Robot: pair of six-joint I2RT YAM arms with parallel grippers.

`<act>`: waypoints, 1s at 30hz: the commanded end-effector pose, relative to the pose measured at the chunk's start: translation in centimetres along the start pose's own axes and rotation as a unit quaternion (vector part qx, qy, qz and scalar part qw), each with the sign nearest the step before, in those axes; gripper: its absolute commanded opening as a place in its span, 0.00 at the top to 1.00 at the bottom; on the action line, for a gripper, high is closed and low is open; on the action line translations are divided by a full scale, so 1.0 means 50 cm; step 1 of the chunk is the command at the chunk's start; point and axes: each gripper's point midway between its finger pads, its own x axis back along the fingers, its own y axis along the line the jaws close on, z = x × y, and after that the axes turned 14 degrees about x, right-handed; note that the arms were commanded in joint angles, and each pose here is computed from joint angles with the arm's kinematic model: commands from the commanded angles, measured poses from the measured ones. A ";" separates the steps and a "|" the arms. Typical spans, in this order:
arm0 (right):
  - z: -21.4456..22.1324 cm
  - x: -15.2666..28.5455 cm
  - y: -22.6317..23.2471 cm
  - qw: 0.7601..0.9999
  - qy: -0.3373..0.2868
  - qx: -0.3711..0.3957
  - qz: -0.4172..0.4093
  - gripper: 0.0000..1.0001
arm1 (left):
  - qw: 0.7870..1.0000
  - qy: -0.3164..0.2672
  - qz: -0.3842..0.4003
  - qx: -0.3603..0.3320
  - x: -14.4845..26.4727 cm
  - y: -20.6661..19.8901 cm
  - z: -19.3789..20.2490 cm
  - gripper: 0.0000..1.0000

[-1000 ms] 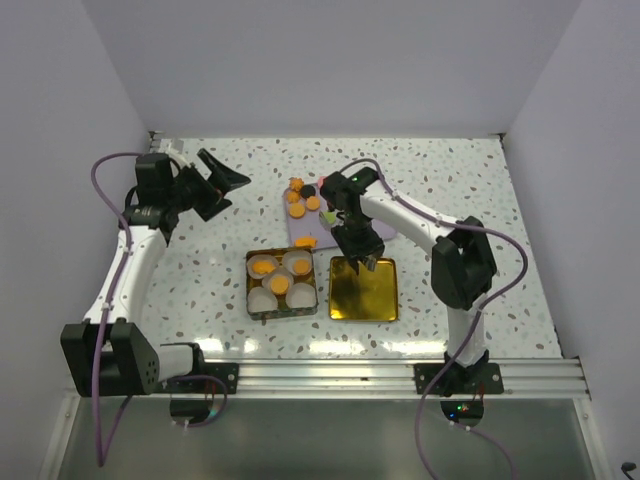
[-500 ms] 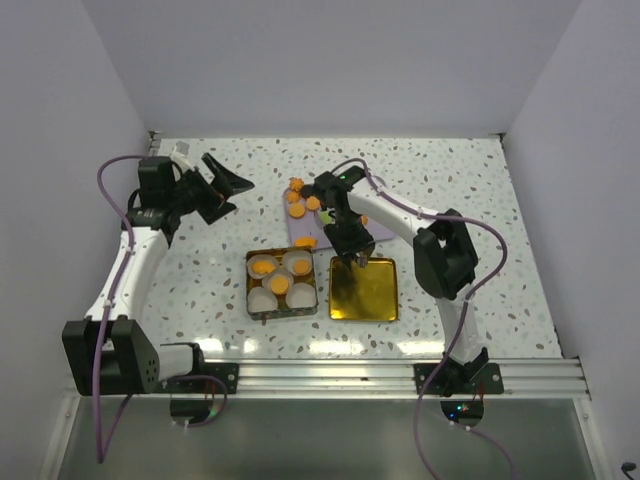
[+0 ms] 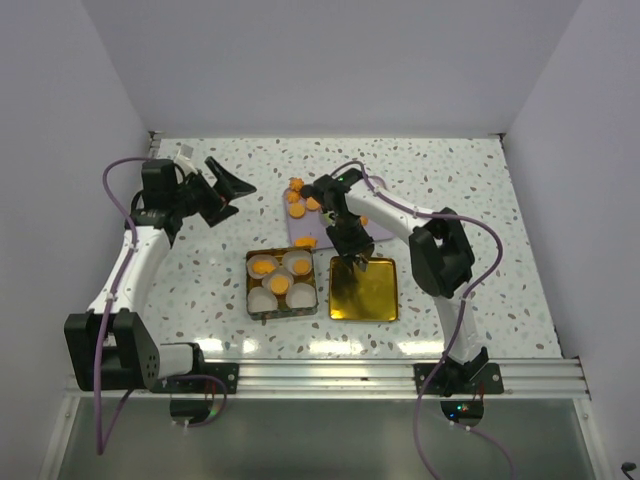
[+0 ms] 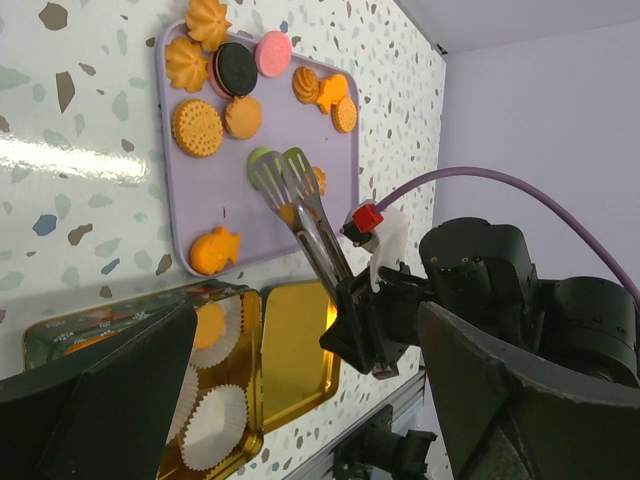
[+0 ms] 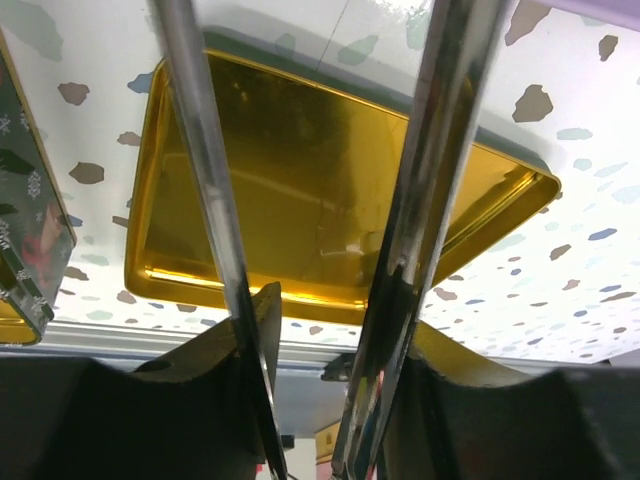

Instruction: Pack the cookies

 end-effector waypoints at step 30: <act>0.061 0.147 -0.006 1.000 -0.005 -0.012 -0.003 0.67 | 1.000 -0.008 0.019 -0.016 0.009 -0.010 -0.004 0.02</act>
